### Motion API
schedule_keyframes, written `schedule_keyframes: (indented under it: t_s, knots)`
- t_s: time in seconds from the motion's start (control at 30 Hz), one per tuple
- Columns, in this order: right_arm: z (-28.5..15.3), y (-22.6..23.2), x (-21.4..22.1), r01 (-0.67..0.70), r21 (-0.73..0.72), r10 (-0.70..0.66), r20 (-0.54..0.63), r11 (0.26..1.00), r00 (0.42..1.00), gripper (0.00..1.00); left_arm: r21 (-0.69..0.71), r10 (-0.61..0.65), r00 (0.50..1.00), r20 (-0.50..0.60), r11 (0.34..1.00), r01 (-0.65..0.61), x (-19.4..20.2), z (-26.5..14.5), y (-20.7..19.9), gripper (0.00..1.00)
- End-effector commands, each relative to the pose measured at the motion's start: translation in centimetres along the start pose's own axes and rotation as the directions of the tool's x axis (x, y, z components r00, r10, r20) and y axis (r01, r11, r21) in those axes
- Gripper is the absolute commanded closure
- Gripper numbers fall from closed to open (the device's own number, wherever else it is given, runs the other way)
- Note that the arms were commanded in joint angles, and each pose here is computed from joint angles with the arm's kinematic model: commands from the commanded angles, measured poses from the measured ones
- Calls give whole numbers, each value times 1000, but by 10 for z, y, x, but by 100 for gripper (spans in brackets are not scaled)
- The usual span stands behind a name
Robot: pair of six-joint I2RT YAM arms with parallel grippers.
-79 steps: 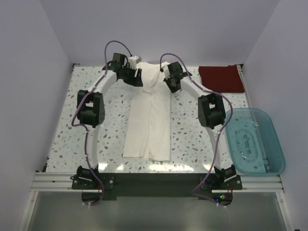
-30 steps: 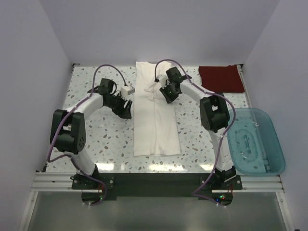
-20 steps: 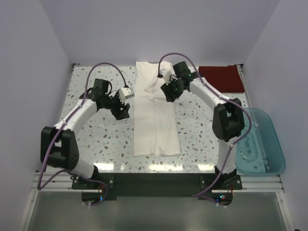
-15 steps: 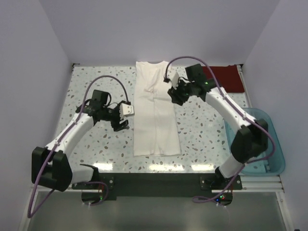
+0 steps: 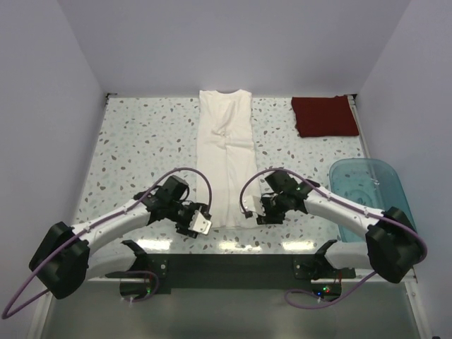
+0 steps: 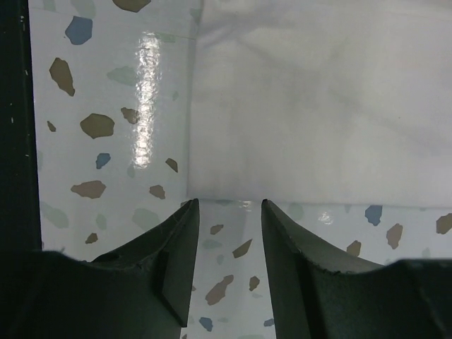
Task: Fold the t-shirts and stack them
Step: Fold the tshirt
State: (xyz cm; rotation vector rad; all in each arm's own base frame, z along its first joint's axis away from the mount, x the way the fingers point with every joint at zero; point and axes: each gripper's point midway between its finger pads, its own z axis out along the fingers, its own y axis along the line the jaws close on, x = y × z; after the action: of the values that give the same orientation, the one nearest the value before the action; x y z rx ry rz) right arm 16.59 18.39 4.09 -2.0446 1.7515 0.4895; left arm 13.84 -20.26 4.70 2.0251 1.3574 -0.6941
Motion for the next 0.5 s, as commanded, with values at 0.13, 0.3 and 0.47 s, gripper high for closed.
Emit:
schedule_keyframes:
  t_s: [0.13, 0.3, 0.47]
  knots:
    - [7, -13, -16, 191, 56, -194, 47, 980, 980, 57, -44, 27, 998, -56, 999, -30, 14, 19, 15, 38]
    - [11, 3, -19, 246, 14, -247, 46, 969, 968, 57, -25, 20, 998, -58, 999, -21, 20, 23, 9, 38]
    - [19, 9, -15, 257, -4, -257, 17, 966, 966, 54, 2, -6, 994, -105, 1000, 6, 32, 26, 5, 44]
